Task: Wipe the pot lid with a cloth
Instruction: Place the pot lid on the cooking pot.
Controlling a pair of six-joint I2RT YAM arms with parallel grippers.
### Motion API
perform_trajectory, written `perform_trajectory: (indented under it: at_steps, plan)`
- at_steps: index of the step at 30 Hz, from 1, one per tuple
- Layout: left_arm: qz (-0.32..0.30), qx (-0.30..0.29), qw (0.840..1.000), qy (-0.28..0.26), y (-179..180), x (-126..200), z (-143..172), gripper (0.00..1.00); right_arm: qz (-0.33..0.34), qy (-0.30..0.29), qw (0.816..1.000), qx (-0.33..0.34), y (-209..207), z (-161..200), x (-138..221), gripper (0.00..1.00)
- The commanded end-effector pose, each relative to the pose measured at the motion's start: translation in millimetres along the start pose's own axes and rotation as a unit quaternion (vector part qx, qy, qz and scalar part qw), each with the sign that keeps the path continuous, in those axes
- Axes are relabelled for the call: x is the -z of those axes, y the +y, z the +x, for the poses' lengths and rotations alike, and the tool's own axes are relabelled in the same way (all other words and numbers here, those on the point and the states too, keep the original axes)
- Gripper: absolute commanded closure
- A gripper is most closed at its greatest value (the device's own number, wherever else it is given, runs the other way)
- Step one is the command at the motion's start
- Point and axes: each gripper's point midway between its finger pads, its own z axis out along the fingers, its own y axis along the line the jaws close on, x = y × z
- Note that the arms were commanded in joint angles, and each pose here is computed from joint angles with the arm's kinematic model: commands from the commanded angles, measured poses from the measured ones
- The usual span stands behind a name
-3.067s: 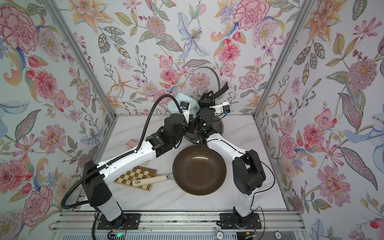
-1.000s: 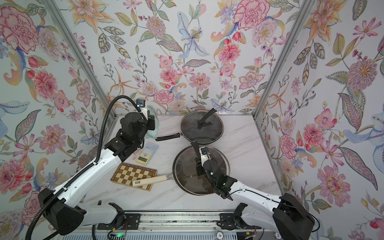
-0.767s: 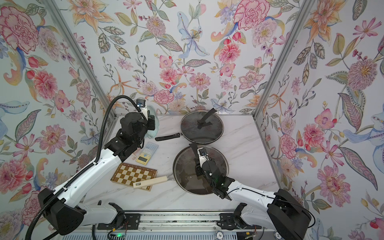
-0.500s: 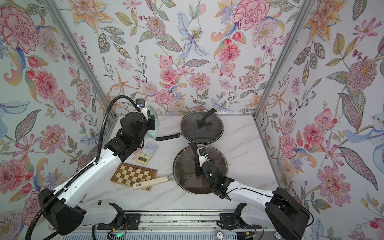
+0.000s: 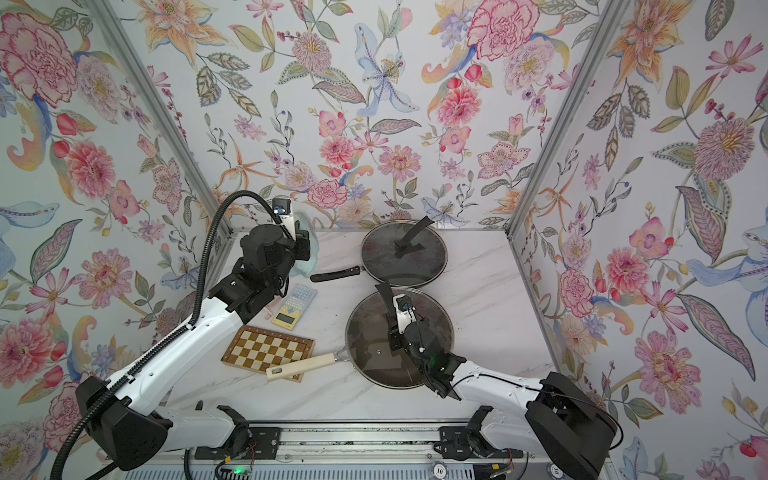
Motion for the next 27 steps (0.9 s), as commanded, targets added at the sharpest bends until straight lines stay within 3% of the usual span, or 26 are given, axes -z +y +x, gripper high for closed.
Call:
perform_trajectory:
  at_steps: [1, 27]
  plan:
    - [0.006, 0.013, 1.000, -0.006, 3, 4, -6, 1.00, -0.016, -0.093, 0.995, -0.030, 8, -53, 4, 1.00]
    - [0.003, 0.007, 1.000, 0.002, 3, 3, -4, 1.00, -0.022, -0.081, 0.995, -0.051, 3, -30, 1, 1.00]
